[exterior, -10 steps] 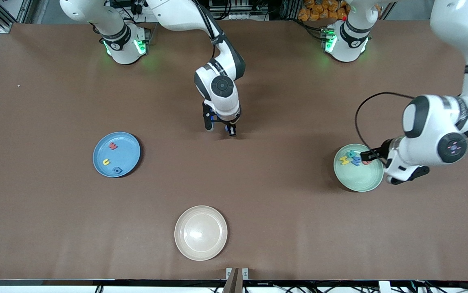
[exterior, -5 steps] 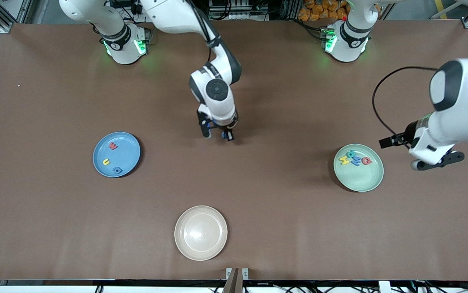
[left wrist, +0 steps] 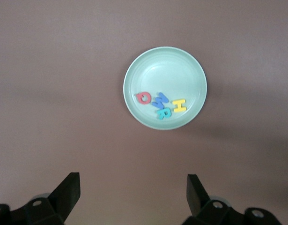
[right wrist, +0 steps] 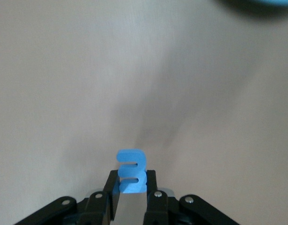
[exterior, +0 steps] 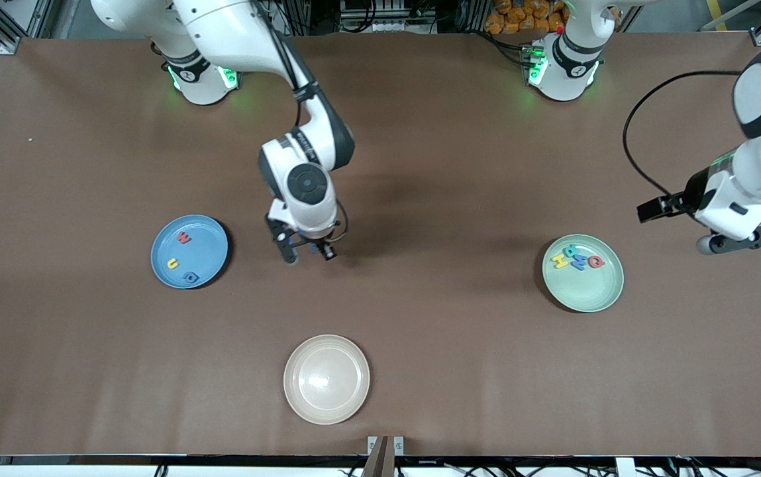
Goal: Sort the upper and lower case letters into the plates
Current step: 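Carry the E to the blue plate with the right gripper and release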
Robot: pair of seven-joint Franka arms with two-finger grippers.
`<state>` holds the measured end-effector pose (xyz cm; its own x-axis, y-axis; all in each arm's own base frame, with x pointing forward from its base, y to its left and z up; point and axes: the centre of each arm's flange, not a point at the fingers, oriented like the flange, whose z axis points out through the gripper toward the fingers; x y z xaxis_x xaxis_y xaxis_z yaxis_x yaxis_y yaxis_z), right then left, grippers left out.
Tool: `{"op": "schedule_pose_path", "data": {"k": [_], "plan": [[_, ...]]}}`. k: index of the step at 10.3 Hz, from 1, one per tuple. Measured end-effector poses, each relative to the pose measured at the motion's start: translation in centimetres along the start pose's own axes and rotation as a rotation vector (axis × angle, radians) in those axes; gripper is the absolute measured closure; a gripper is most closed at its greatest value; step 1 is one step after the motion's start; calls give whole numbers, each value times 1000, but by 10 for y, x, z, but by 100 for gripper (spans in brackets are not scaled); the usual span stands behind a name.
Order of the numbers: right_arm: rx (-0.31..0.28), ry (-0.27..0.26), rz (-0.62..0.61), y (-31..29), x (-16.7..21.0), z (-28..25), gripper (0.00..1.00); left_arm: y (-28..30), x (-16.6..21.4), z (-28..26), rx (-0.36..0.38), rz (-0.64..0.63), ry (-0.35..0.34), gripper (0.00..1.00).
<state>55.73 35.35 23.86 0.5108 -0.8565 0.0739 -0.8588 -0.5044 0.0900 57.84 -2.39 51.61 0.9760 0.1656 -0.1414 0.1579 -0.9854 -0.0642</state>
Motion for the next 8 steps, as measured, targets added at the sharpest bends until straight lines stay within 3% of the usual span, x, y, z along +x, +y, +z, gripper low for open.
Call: {"op": "schedule_pose_path", "data": {"k": [3,8], "plan": [[-46,21,-135,23,101,2,73,-12,-19,-43,0,62,0,0],[-73,-36,-367,74,218,5,73,-14,-31,-63,-38,120,31,0]]}}
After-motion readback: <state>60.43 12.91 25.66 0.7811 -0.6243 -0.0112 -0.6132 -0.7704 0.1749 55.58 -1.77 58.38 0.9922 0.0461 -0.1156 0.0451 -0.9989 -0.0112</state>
